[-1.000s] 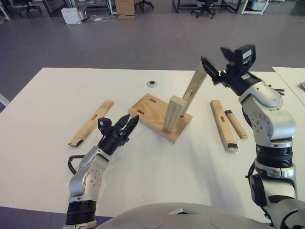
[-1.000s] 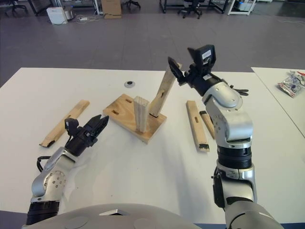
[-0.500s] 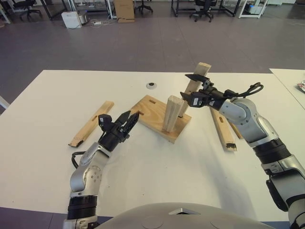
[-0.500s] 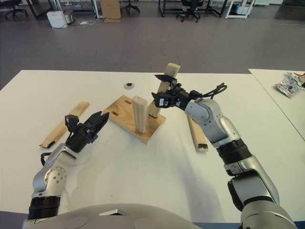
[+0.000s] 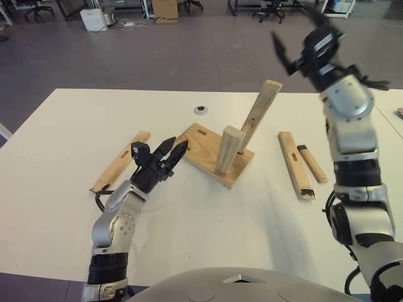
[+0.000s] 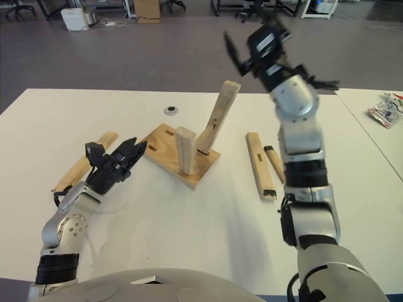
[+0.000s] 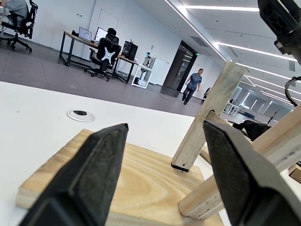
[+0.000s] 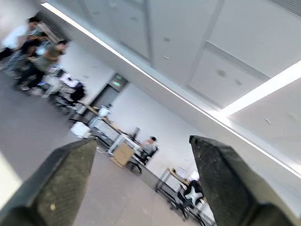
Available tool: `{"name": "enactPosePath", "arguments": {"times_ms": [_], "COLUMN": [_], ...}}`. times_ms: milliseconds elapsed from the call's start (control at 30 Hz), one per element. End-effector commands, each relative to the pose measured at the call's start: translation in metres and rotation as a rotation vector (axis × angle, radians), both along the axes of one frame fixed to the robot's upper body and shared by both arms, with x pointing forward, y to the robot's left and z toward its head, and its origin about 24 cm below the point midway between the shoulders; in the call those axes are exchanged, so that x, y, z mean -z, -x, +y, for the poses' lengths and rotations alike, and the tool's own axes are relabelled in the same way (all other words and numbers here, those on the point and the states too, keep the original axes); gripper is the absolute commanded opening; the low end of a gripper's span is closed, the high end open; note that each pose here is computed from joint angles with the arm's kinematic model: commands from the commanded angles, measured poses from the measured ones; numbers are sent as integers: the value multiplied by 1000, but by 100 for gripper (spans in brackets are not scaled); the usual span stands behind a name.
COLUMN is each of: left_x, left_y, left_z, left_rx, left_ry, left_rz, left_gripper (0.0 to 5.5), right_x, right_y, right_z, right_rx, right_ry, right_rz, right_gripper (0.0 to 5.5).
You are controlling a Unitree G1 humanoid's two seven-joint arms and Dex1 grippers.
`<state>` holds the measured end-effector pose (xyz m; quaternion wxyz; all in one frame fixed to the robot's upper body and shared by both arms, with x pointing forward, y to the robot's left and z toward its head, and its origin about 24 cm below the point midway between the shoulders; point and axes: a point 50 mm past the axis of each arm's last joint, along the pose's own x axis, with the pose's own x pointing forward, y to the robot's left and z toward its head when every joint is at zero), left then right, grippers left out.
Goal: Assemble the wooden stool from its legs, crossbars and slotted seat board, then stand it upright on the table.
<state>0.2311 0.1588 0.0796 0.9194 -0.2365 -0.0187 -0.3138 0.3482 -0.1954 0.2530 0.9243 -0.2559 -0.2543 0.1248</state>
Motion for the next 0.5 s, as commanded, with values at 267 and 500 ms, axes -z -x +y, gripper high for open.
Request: {"name": "enactPosePath", "arguments": {"times_ms": [267,500], "left_x": [-3,40], "left_y": [49,78], "left_z": [-9,30], "left_rx": [101,9], "left_ry": [134,-7], "left_rz": [39,253], "left_gripper": [293,293], "right_x": [82,96], "right_y": [-26,50], "right_z": [12,22], "right_rx": [-308,-776], "right_ry": [127,105], "right_rz": [539,762], "right_gripper": [366,366]}}
